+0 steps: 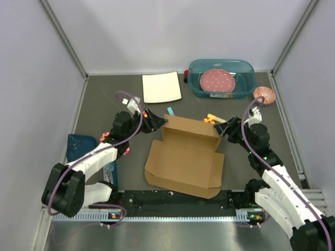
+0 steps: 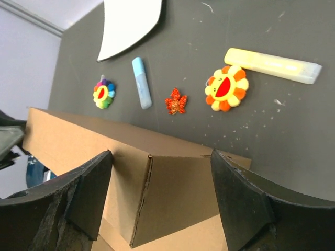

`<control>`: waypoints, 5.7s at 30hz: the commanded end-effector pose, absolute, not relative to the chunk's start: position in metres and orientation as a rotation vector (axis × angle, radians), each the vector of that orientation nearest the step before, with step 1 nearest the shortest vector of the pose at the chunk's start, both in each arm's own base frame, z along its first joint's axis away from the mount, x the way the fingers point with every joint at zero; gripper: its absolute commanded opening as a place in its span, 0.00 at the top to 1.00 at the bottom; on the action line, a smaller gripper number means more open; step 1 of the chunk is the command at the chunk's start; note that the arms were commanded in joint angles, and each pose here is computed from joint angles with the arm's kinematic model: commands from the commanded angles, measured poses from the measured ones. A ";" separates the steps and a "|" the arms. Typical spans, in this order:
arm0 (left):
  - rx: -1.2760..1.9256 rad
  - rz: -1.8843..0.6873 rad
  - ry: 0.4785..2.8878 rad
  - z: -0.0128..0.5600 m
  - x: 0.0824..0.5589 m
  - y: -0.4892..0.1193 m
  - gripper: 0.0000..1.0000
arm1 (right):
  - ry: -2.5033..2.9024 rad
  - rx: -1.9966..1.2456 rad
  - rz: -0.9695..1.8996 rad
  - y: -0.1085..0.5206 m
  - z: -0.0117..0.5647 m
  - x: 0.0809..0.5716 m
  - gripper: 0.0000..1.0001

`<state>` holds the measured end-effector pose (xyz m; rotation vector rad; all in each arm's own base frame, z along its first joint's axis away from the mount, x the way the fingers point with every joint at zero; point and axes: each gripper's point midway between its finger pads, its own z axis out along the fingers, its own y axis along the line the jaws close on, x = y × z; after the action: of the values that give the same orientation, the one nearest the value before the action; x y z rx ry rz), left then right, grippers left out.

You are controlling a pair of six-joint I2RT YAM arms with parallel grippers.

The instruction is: Fold the paper box

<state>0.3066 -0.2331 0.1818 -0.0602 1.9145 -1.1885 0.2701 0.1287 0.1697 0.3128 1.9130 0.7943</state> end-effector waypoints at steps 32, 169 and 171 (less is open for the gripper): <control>-0.377 -0.652 1.779 0.210 0.258 -0.108 0.21 | 1.646 -0.965 -0.549 0.241 0.282 0.233 0.16; -0.053 -0.964 1.649 0.267 0.210 -0.151 0.30 | 1.942 0.212 0.054 0.105 0.260 0.257 0.26; -0.063 -0.974 1.659 0.262 0.209 -0.152 0.30 | 1.996 0.307 0.040 0.071 0.238 0.276 0.31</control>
<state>0.2122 -0.1510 0.2589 -0.0846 1.6840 -0.9638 0.2407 0.1190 0.2380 0.5288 2.0066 0.2342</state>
